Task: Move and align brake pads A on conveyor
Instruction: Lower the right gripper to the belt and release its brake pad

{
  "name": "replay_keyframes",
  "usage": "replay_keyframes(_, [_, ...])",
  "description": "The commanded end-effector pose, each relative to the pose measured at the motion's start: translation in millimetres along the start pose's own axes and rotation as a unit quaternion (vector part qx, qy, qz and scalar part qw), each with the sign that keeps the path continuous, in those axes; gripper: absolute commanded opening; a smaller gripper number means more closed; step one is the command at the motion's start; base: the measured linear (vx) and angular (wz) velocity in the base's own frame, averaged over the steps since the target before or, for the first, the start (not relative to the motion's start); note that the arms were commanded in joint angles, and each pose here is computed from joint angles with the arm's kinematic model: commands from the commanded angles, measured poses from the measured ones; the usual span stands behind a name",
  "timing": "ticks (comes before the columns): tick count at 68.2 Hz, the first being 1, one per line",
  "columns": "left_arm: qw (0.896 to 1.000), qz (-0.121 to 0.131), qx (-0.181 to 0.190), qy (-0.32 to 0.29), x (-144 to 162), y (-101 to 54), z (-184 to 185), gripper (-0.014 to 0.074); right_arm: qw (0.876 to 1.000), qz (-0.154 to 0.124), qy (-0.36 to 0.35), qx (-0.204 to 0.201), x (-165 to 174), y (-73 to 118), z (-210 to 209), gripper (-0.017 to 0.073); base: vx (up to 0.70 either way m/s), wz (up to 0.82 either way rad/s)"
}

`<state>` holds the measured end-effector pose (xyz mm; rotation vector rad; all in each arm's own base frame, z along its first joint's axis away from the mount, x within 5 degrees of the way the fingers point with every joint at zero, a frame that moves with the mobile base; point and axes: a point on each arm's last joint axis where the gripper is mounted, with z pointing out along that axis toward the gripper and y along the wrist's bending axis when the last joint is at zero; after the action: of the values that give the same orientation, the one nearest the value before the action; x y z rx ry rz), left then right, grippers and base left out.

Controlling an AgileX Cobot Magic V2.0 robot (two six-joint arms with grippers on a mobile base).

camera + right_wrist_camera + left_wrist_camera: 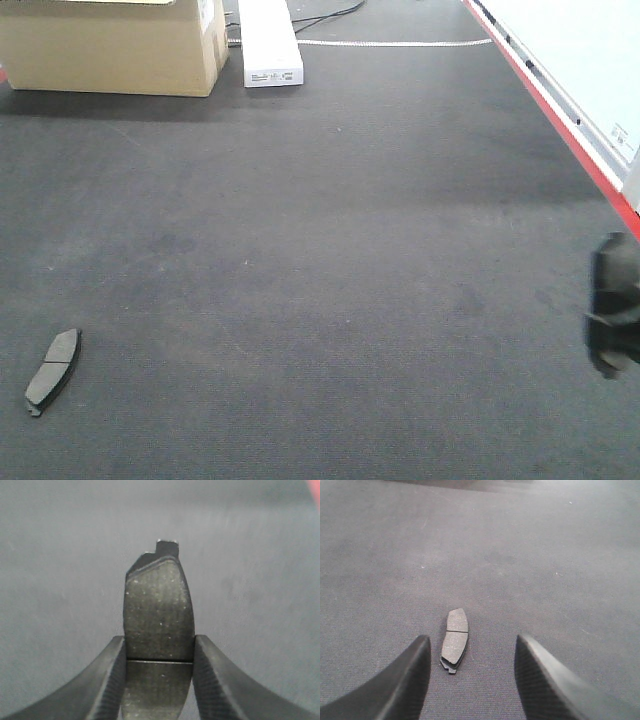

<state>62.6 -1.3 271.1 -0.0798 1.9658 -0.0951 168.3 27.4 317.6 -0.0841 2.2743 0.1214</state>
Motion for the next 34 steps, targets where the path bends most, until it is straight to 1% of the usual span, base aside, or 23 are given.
replay_keyframes(1, [0.999, -0.002, 0.01, -0.039, -13, -2.3, -3, 0.0377, 1.0, 0.008, 0.002, -0.004, -28, 2.7, 20, -0.0004, 0.0, 0.0])
replay_keyframes(10, [0.999, -0.002, 0.01, -0.039, -13, -2.3, -3, 0.0377, 0.999, 0.004, 0.053, 0.003, -39, 3.7, 61, -0.0002, 0.0, 0.0])
replay_keyframes(21, [0.999, -0.002, 0.01, -0.039, -13, -2.3, -3, 0.0377, 0.992, -0.002, 0.124, 0.007, -42, 4.7, 114, 0.0003, 0.0, 0.0])
replay_keyframes(29, [0.999, -0.002, 0.01, -0.039, -13, -2.3, -3, 0.0377, 0.986, -0.029, 0.166, 0.006, -43, 4.9, 143, 0.0006, 0.0, 0.0])
replay_keyframes(33, [0.999, -0.002, 0.01, -0.039, -13, -2.3, -3, 0.0377, 0.981, -0.042, 0.192, 0.004, -40, 4.8, 158, 0.0006, 0.0, 0.0])
replay_keyframes(34, [0.999, -0.002, 0.01, -0.039, -13, -2.3, -3, 0.0377, 0.98, -0.042, 0.192, 0.004, -42, 5.0, 159, 0.0006, 0.0, 0.0])
